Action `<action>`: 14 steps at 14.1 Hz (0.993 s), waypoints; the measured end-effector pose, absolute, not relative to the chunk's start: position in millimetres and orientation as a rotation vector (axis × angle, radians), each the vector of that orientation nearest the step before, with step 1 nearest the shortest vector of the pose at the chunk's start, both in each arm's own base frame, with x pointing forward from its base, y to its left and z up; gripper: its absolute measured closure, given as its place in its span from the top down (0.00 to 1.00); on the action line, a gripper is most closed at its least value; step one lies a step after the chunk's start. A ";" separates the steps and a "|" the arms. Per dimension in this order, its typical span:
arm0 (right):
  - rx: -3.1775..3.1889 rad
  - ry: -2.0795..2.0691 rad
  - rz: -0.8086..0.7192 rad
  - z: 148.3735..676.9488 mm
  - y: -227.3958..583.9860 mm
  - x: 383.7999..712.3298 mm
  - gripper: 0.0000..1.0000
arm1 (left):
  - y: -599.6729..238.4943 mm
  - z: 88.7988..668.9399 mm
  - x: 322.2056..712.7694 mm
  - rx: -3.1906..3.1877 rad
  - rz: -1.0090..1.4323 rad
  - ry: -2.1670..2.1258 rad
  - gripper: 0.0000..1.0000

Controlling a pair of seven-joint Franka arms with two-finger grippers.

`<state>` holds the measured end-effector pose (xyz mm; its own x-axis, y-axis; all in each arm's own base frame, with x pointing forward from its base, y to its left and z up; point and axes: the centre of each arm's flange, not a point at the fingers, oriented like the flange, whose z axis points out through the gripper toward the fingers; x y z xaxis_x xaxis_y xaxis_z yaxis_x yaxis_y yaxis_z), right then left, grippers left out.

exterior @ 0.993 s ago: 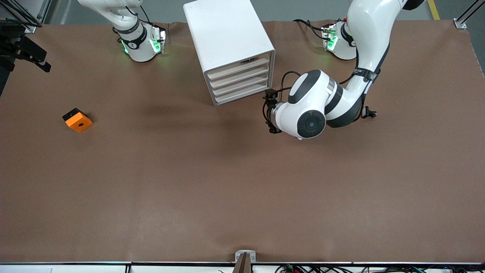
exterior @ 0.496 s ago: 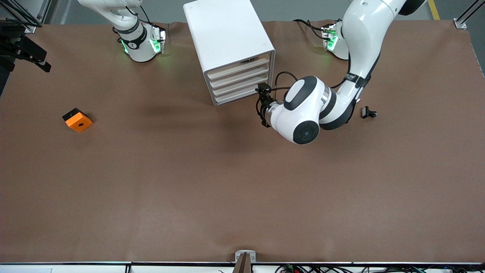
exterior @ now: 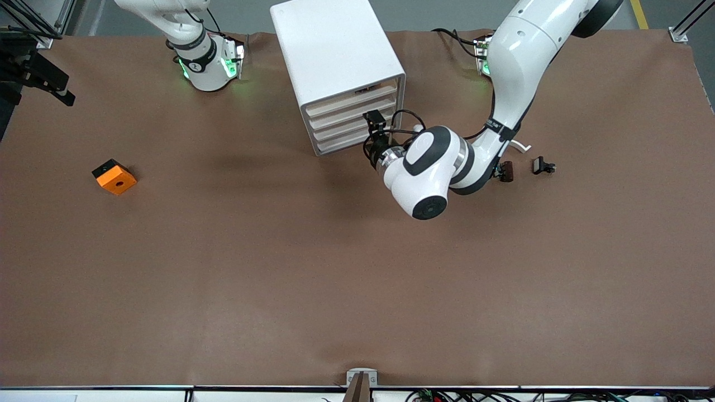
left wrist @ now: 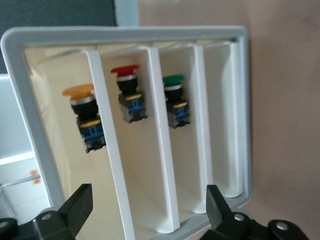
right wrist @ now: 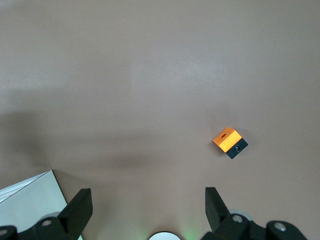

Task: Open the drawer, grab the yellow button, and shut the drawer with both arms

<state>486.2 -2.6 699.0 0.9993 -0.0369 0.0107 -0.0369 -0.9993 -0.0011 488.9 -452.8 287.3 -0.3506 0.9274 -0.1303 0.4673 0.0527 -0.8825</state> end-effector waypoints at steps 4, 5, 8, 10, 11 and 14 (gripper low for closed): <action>-3.139 0.069 -0.003 695.1 -6.2 488.4 1.00 | -460.3 261.2 485.9 -1.234 1.375 -1.820 0.81; -3.139 0.072 0.014 690.2 -7.6 491.3 1.00 | -462.2 255.8 484.7 -1.187 1.393 -1.815 0.81; -3.139 0.076 0.111 659.6 -9.1 510.3 1.00 | -475.5 242.1 470.1 -1.140 1.396 -1.775 0.67; -3.136 0.082 0.184 635.1 -11.8 525.2 1.00 | -483.5 239.3 459.7 -1.145 1.385 -1.746 0.63; -3.135 0.083 0.204 628.0 -12.4 529.4 1.00 | -484.5 239.7 456.7 -1.146 1.383 -1.730 0.63; -3.133 0.085 0.238 617.6 -13.1 534.7 1.00 | -483.2 243.4 449.5 -1.143 1.384 -1.665 0.63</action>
